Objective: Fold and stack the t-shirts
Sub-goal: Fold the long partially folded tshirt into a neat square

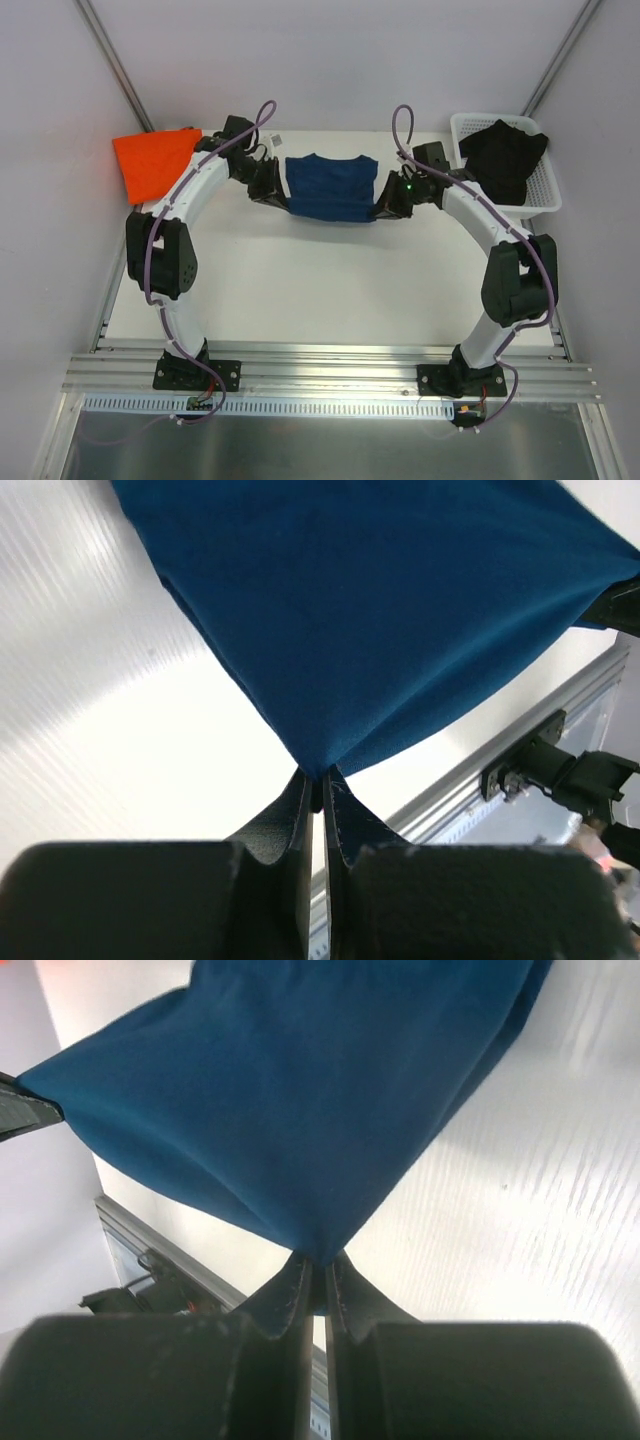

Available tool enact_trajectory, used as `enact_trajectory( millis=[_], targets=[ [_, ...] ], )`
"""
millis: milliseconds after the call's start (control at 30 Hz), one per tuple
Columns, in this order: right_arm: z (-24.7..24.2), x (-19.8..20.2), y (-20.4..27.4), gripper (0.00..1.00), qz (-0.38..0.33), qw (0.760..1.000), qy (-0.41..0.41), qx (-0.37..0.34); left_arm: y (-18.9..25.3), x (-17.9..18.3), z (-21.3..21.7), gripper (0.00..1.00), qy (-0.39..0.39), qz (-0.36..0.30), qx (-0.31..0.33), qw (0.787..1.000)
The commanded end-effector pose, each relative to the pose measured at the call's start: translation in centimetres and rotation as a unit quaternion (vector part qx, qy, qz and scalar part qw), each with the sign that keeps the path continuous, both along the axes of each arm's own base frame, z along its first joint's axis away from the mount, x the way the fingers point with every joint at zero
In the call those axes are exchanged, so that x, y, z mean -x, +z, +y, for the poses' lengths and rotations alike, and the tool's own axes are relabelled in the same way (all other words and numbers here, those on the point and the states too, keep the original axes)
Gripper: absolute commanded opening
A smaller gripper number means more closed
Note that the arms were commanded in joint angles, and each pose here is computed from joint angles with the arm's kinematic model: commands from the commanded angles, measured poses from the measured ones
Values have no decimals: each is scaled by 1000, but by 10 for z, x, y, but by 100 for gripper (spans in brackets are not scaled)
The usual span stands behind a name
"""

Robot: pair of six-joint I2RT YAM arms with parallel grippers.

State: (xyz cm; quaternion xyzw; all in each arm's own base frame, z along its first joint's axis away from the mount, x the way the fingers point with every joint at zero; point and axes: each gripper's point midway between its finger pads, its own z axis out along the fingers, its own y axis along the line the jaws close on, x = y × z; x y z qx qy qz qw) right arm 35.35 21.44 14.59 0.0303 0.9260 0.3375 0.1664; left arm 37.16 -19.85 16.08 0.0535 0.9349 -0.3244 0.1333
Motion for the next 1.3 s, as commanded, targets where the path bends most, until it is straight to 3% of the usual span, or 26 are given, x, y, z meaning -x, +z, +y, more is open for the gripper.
enact_trajectory(
  millis=[0, 167, 400, 500, 633, 1267],
  targets=[
    [-3, -30, 32, 0, -53, 999, -7, -12, 21, -21, 3, 0, -8, -51, -17, 999],
    [-1, -68, 45, 0, -88, 996, -14, -18, 14, -54, -2, 0, -7, -68, -24, 997],
    [1, -124, 22, 1, -98, 995, -24, -17, -14, -110, -1, 0, 3, -91, -45, 995],
    [-5, -147, -4, 0, -91, 995, -34, -9, -25, -140, 4, 0, 19, -110, -54, 992],
    [-7, -178, -1, 0, -120, 992, -39, -1, -18, -180, 11, 0, 38, -166, -70, 983],
    [-8, -242, 11, 0, -205, 977, -55, 21, 11, -266, 10, 0, 87, -318, -48, 943]
  ],
)
